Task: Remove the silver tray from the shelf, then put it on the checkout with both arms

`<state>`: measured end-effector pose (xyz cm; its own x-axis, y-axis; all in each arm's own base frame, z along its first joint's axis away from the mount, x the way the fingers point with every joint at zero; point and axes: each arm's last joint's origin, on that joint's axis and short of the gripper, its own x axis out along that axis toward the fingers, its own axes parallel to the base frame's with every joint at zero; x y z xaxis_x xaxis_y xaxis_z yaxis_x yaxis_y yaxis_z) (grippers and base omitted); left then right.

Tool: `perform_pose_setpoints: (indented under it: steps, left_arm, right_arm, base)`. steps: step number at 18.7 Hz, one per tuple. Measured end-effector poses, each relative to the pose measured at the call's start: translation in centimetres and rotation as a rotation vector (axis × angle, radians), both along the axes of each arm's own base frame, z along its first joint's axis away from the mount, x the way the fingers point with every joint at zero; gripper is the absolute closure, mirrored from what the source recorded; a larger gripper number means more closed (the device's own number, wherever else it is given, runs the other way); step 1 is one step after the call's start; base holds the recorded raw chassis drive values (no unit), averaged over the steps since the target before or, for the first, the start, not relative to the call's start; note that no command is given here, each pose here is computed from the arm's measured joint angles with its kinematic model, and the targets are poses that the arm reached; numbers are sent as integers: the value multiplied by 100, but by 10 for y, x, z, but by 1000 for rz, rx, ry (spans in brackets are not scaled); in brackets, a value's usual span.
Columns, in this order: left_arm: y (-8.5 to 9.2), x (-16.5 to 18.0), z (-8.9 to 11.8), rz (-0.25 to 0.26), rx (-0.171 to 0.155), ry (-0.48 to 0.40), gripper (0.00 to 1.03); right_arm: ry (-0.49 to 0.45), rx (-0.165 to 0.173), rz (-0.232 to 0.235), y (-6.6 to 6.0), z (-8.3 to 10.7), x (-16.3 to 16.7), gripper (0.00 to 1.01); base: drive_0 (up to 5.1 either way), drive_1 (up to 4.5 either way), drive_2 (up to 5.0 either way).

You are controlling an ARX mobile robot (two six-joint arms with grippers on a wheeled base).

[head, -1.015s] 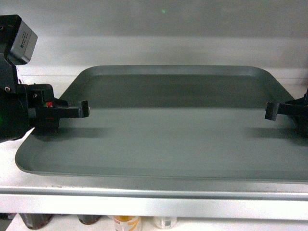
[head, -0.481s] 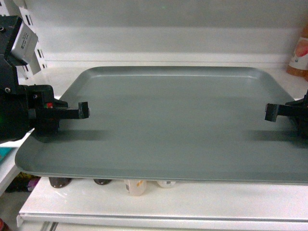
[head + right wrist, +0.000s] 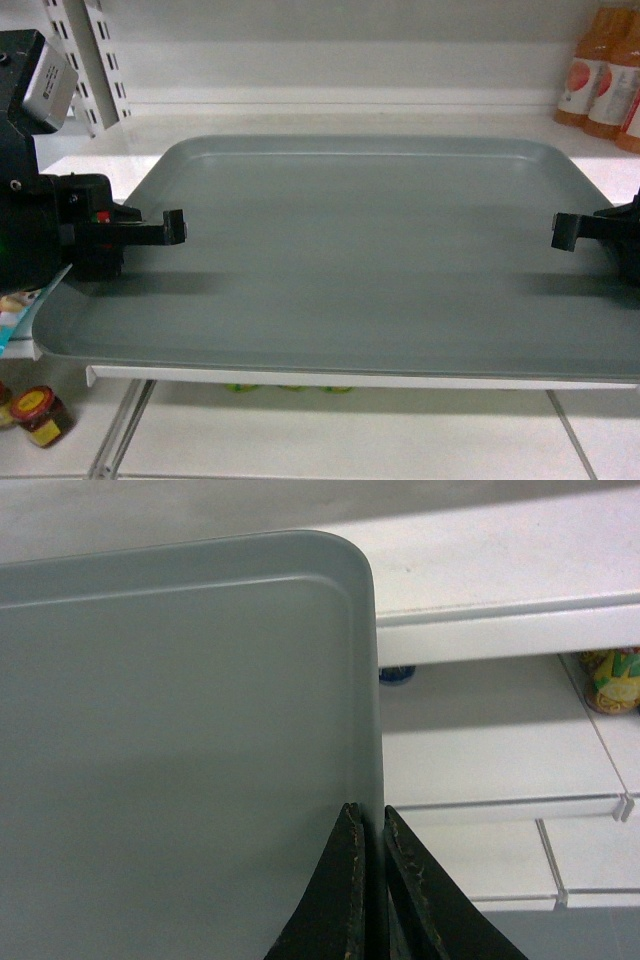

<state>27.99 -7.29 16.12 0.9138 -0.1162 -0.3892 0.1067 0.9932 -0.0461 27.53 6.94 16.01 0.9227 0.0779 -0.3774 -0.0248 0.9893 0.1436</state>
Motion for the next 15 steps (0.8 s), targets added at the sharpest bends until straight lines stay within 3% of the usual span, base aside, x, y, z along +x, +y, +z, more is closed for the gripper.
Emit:
perform_pose_setpoints:
  steps: [15]
  left_arm:
    - [0, 0, -1, 1, 2, 6, 99]
  right_arm:
    - [4, -3, 0, 1, -1, -1, 98]
  base:
    - [11, -409, 431]
